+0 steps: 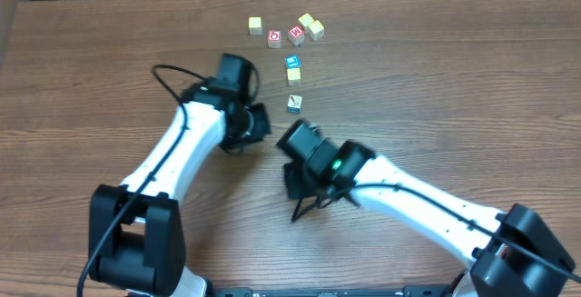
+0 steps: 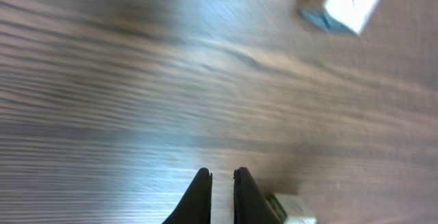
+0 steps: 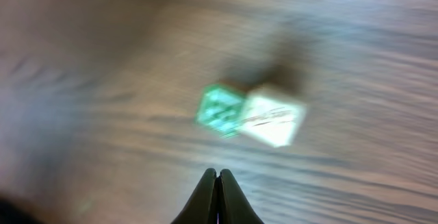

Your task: Flip 4 blocks

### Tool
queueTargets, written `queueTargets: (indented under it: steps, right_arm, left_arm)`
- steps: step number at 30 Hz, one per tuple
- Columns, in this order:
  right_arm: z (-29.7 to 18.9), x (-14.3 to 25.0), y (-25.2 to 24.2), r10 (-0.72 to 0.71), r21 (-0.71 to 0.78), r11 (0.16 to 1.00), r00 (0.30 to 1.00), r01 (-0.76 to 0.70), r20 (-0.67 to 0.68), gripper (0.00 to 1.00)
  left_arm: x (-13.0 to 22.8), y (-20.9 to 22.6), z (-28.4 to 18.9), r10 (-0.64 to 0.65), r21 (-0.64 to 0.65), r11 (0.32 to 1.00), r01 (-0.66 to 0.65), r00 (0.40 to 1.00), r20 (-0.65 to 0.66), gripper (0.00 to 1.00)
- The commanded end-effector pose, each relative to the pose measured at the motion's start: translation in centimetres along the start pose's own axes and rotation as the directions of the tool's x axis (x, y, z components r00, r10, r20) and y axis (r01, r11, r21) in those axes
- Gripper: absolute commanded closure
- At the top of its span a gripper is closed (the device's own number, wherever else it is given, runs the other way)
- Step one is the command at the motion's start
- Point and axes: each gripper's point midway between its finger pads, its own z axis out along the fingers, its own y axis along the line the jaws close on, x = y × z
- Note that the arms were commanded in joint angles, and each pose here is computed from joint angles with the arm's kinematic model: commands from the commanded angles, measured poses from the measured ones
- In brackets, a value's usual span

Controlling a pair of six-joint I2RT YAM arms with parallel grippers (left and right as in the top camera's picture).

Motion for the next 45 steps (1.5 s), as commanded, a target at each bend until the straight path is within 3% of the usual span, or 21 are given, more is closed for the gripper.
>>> queueTargets:
  steps: [1, 8, 16, 45]
  right_arm:
    - [1.8, 1.2, 1.8, -0.119, 0.034, 0.992, 0.993, 0.119, 0.008, 0.96]
    - [5.7, 3.9, 2.1, -0.107, 0.107, 0.988, 0.993, 0.111, -0.05, 0.96]
    - [5.7, 2.9, 0.5, 0.023, 0.151, 0.988, 1.0, -0.02, -0.016, 0.96]
    - [5.4, 0.8, -1.0, 0.005, 0.232, 0.972, 0.995, -0.028, 0.097, 0.96]
  left_arm:
    - [-1.7, 2.7, -0.7, -0.029, -0.04, 0.999, 0.03, 0.999, 0.024, 0.93]
    - [-1.8, 4.8, -1.1, -0.057, -0.061, 0.996, 0.057, 0.998, 0.005, 0.91]
    - [-1.7, 4.7, -1.1, -0.056, -0.062, 0.996, 0.056, 0.998, 0.002, 0.91]
    - [-1.4, 4.8, -1.1, -0.059, -0.067, 0.996, 0.058, 0.998, -0.009, 0.92]
